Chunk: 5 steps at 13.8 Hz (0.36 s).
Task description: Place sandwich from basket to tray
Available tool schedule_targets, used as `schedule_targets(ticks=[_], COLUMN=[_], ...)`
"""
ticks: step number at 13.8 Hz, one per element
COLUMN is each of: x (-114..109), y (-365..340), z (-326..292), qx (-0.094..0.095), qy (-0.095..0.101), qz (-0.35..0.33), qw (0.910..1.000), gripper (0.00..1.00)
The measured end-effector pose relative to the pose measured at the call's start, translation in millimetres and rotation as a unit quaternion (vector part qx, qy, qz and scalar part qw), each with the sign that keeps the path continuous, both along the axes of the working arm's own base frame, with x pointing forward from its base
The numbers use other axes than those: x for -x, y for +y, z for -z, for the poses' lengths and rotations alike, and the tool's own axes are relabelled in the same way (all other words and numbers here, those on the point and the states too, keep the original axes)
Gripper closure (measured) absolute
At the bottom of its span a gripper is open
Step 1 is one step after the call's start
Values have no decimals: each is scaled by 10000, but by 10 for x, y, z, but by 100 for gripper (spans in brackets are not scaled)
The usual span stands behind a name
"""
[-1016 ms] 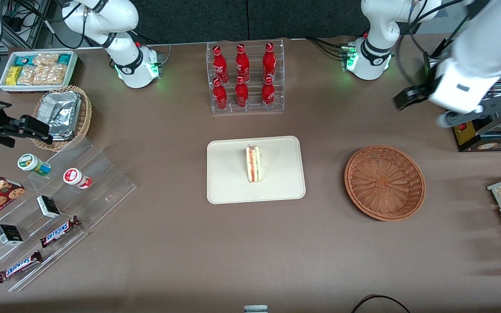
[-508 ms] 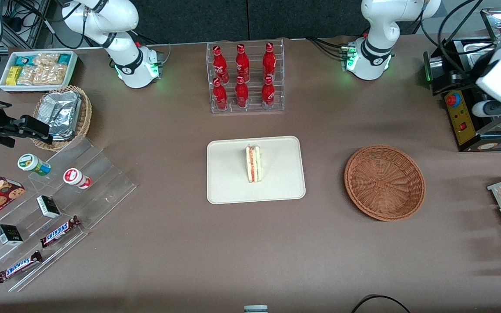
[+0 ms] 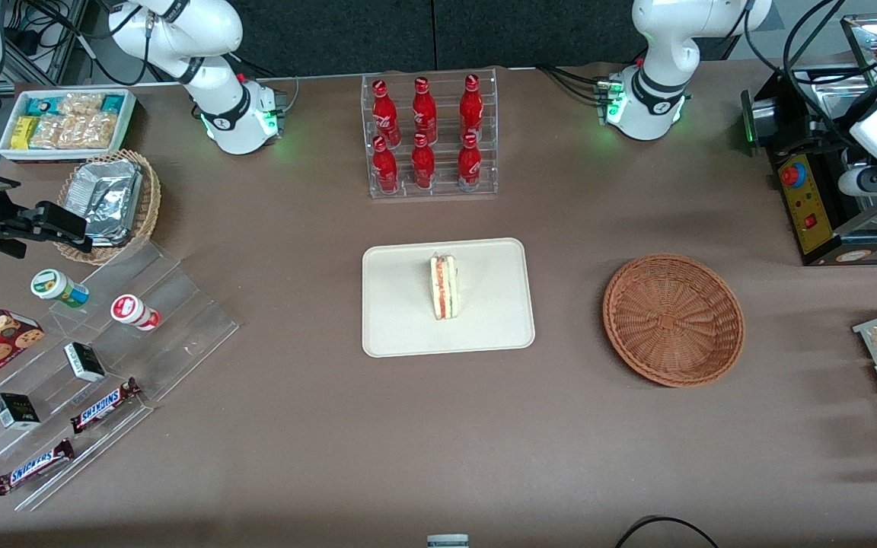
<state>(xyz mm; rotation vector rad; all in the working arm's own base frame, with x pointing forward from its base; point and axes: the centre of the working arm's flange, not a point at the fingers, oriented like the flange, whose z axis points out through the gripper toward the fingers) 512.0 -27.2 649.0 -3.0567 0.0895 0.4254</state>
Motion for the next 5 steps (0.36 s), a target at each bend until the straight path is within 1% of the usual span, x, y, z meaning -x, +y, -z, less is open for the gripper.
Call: schedule_targets(ticks=[5], x=[-93], y=[-14], z=[106], qx=[-10], qy=[-113], qz=[-47], qw=[9999], gripper=[0])
